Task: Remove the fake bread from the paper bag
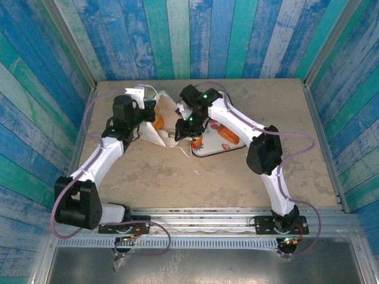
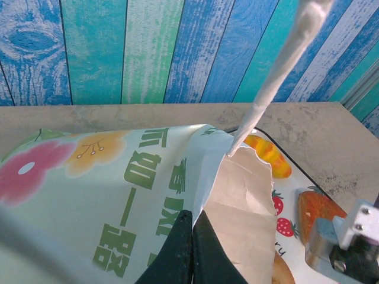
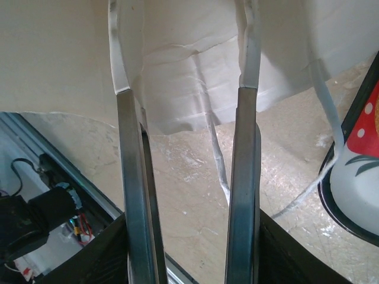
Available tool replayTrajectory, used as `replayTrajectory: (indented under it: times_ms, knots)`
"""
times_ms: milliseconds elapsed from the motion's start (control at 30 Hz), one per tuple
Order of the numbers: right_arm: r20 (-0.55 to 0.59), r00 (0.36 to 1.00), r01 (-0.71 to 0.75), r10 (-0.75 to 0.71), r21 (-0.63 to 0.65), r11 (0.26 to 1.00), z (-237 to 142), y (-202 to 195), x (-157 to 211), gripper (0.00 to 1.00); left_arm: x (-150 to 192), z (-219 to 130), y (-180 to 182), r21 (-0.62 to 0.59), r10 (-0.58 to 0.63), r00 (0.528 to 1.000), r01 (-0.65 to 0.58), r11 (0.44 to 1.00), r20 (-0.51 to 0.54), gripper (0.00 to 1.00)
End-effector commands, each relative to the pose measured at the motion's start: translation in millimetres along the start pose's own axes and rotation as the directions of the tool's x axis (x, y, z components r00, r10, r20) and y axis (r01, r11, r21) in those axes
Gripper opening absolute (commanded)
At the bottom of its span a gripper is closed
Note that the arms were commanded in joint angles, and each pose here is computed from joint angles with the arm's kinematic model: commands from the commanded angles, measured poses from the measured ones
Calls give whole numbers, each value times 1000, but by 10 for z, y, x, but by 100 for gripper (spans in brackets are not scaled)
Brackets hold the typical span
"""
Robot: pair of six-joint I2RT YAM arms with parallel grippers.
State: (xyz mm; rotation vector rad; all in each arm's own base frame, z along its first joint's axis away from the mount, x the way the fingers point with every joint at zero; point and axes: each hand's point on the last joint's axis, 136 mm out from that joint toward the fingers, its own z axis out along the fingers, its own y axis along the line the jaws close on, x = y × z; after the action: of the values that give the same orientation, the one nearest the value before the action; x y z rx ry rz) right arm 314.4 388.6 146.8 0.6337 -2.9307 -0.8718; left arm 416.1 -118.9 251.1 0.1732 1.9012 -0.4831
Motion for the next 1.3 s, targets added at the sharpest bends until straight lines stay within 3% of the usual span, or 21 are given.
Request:
replayTrajectory:
  times_ms: [0,267,867,1267]
  knots:
    - [10,1000,8,-8,-97,995,-21,149,-69,49,-324,-228,-150,36,38,993,-42,998,107,0]
    - [1,1000,-11,11,-183,983,81,226,-220,50,-315,-216,-172,50,41,994,-46,998,104,0]
    - [-54,992,-120,111,-189,975,-55,-2,-95,50,-332,-226,-138,25,53,993,-56,998,106,0]
    - [-57,989,-147,137,-235,961,126,13,-310,53,-311,-193,-218,77,55,994,-63,995,98,0]
